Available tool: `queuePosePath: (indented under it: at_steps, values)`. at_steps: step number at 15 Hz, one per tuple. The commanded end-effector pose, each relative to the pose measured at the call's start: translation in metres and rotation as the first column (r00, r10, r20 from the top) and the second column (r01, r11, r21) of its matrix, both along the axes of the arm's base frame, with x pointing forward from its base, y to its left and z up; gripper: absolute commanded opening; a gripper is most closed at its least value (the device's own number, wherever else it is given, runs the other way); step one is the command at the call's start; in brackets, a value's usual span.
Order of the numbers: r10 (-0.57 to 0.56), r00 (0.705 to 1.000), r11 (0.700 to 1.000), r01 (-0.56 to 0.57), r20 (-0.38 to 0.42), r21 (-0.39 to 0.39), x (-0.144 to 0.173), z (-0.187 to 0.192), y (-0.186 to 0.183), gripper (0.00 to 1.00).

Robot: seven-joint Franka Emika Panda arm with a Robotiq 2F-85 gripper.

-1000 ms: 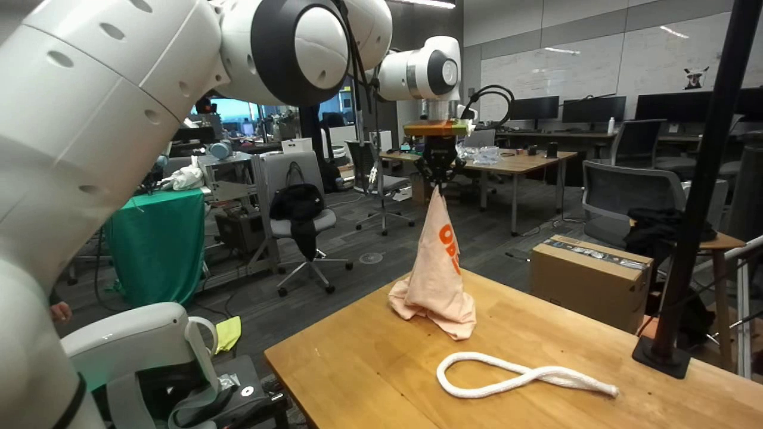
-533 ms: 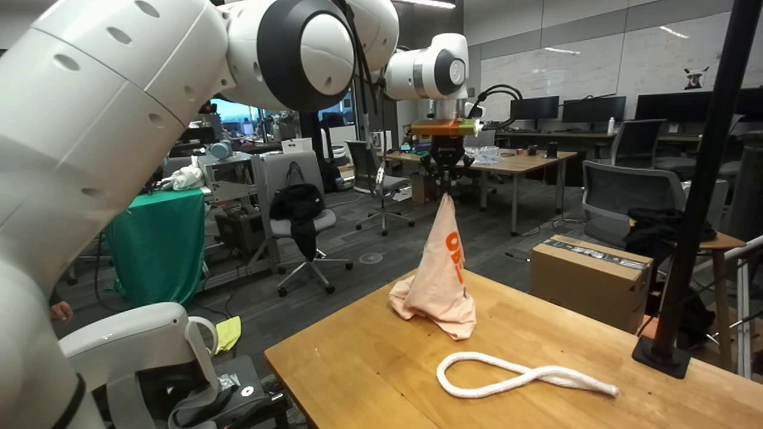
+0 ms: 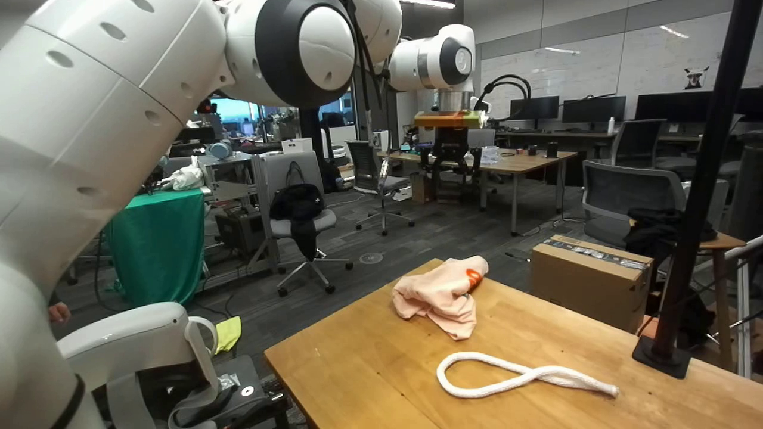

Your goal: Move the radish to the right, move the pink and peach shirts to the right, move the peach shirt to the left

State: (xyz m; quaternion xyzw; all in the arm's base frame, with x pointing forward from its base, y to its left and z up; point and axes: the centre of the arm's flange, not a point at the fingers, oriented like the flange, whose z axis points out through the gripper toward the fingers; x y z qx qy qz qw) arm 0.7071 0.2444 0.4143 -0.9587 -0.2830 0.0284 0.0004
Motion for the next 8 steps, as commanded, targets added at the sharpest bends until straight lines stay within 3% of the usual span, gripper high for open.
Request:
queuePosePath:
  at_steps: [1,4,8]
  values:
    - [-0.034,0.994,0.998,0.029,-0.100,-0.049,-0.019,0.034,-0.028,1.00]
    - [-0.066,0.982,0.995,0.050,-0.178,-0.090,-0.057,0.072,-0.064,1.00]
    - [-0.130,0.974,0.990,0.119,-0.185,-0.071,-0.107,0.126,-0.109,1.00]
